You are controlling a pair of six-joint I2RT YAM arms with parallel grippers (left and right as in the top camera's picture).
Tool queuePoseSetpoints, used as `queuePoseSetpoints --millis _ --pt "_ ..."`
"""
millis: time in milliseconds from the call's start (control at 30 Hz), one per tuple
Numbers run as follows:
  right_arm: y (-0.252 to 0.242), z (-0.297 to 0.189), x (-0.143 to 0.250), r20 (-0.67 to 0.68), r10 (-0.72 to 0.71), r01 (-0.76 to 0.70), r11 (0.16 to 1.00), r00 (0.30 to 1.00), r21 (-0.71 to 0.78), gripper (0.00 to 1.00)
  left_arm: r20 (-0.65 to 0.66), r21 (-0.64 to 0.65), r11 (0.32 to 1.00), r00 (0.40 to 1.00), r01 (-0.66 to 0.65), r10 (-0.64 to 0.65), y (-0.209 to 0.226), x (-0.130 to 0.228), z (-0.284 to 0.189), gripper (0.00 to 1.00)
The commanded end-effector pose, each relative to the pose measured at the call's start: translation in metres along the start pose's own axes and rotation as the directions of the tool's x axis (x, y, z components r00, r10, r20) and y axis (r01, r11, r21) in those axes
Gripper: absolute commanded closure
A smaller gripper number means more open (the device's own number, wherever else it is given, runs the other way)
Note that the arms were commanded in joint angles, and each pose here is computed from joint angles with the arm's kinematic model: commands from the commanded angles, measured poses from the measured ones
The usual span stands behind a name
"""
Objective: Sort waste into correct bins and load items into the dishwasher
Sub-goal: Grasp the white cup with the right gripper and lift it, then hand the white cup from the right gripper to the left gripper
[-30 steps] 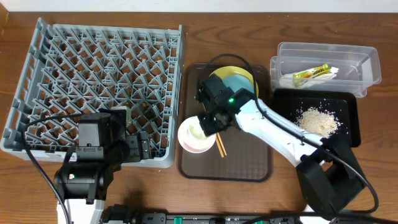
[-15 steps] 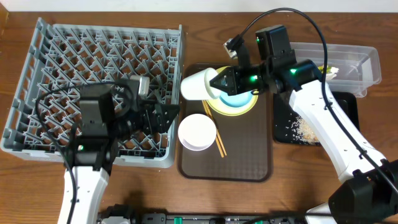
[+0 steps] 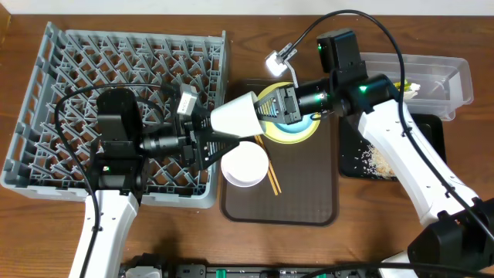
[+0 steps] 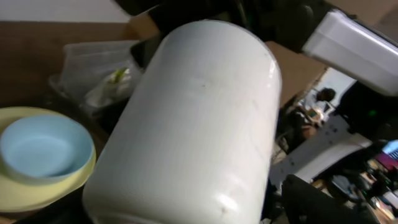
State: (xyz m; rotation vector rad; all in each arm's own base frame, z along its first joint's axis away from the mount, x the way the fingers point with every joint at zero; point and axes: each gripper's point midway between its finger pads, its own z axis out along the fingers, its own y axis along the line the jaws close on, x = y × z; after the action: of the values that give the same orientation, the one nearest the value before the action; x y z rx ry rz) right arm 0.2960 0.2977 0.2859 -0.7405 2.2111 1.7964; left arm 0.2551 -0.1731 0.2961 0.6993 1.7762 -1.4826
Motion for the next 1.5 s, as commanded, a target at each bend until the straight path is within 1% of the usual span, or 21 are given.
queuePoseSetpoints --millis 0,300,467,533,567,800,833,900,967,1033,1067,1100,1133,1167,1200,1233,1267,1333,1367,1400,1467 --pt "0.014 0.005 0.005 -0.028 -0.007 0.005 0.998 1.000 -0.061 0.99 -0.008 0.067 0.997 1.000 -0.028 0.029 -0.014 -0.002 -0.001 0.15" --pt "0.018 0.013 0.012 -0.058 0.015 -0.019 0.997 0.998 -0.069 0.99 -0.002 0.068 0.996 0.998 -0.059 0.059 -0.014 -0.005 -0.001 0.16" --pt "0.017 0.013 0.013 -0.060 0.022 -0.026 0.997 0.998 -0.068 0.99 -0.002 0.068 0.996 0.998 -0.059 0.060 -0.014 -0.005 -0.001 0.25" --pt "0.017 0.013 0.013 -0.060 0.022 -0.026 0.997 0.998 -0.068 0.99 -0.002 0.068 0.996 0.998 -0.060 0.060 -0.014 -0.005 -0.001 0.27" --pt "0.017 0.013 0.013 -0.060 0.022 -0.026 0.997 0.998 -0.068 0.99 -0.001 0.068 0.996 0.998 -0.060 0.060 -0.014 -0.005 -0.001 0.30" --pt "0.017 0.013 0.013 -0.060 0.022 -0.026 0.997 0.998 -0.068 0.98 -0.001 0.065 0.996 0.998 -0.060 0.060 -0.014 -0.006 -0.001 0.33" --pt "0.017 0.013 0.013 -0.060 0.022 -0.026 0.997 0.998 -0.068 0.92 -0.001 0.063 0.996 0.998 -0.060 0.060 -0.013 -0.006 -0.001 0.33" --pt "0.017 0.012 0.012 -0.057 0.022 -0.026 0.997 0.998 -0.067 0.75 0.003 0.046 0.997 0.998 -0.058 0.058 -0.010 -0.006 -0.001 0.33" --pt "0.011 0.005 0.008 -0.035 0.027 -0.029 0.999 0.999 -0.045 0.61 0.014 -0.027 0.999 0.999 -0.036 0.036 0.003 -0.007 -0.001 0.33" --pt "-0.004 -0.005 0.000 0.006 0.039 -0.039 0.999 0.999 0.017 0.57 0.034 -0.158 0.988 0.999 0.003 0.002 0.026 -0.008 -0.003 0.33" --pt "-0.025 -0.015 -0.005 0.050 0.065 -0.070 0.991 0.997 0.118 0.52 0.041 -0.214 0.977 0.999 0.023 -0.015 0.036 -0.007 -0.005 0.32" --pt "-0.043 -0.024 -0.007 0.082 0.089 -0.104 0.973 0.993 0.207 0.48 0.050 -0.282 0.958 0.998 0.050 -0.037 0.048 -0.005 -0.008 0.33" --pt "-0.063 -0.034 -0.007 0.114 0.110 -0.140 0.942 0.987 0.304 0.47 0.054 -0.322 0.945 0.997 0.064 -0.049 0.055 -0.003 -0.011 0.33" --pt "-0.108 -0.065 0.001 0.176 0.150 -0.223 0.816 0.973 0.534 0.47 0.062 -0.440 0.892 0.994 0.105 -0.086 0.076 0.004 -0.019 0.34" --pt "-0.116 -0.071 0.004 0.182 0.156 -0.234 0.785 0.971 0.574 0.47 0.068 -0.493 0.861 0.992 0.125 -0.105 0.086 0.008 -0.024 0.35" --pt "-0.128 -0.084 0.012 0.175 0.161 -0.237 0.730 0.971 0.642 0.48 0.076 -0.596 0.786 0.986 0.164 -0.148 0.103 0.018 -0.036 0.36" --pt "-0.131 -0.090 0.017 0.164 0.163 -0.231 0.705 0.973 0.671 0.48 0.081 -0.672 0.717 0.980 0.187 -0.180 0.114 0.027 -0.047 0.36" --pt "-0.135 -0.097 0.024 0.147 0.164 -0.219 0.670 0.976 0.709 0.48 0.087 -0.766 0.609 0.972 0.206 -0.218 0.125 0.038 -0.066 0.37" --pt "-0.135 -0.099 0.026 0.142 0.161 -0.214 0.658 0.977 0.722 0.48 0.089 -0.796 0.569 0.969 0.209 -0.232 0.126 0.041 -0.073 0.37" --pt "-0.136 -0.108 0.030 0.145 0.159 -0.213 0.614 0.977 0.760 0.48 0.092 -0.862 0.462 0.960 0.209 -0.264 0.127 0.046 -0.092 0.39" --pt "-0.135 -0.121 0.034 0.145 0.143 -0.201 0.558 0.979 0.805 0.48 0.089 -0.923 0.331 0.946 0.196 -0.311 0.120 0.048 -0.116 0.40"
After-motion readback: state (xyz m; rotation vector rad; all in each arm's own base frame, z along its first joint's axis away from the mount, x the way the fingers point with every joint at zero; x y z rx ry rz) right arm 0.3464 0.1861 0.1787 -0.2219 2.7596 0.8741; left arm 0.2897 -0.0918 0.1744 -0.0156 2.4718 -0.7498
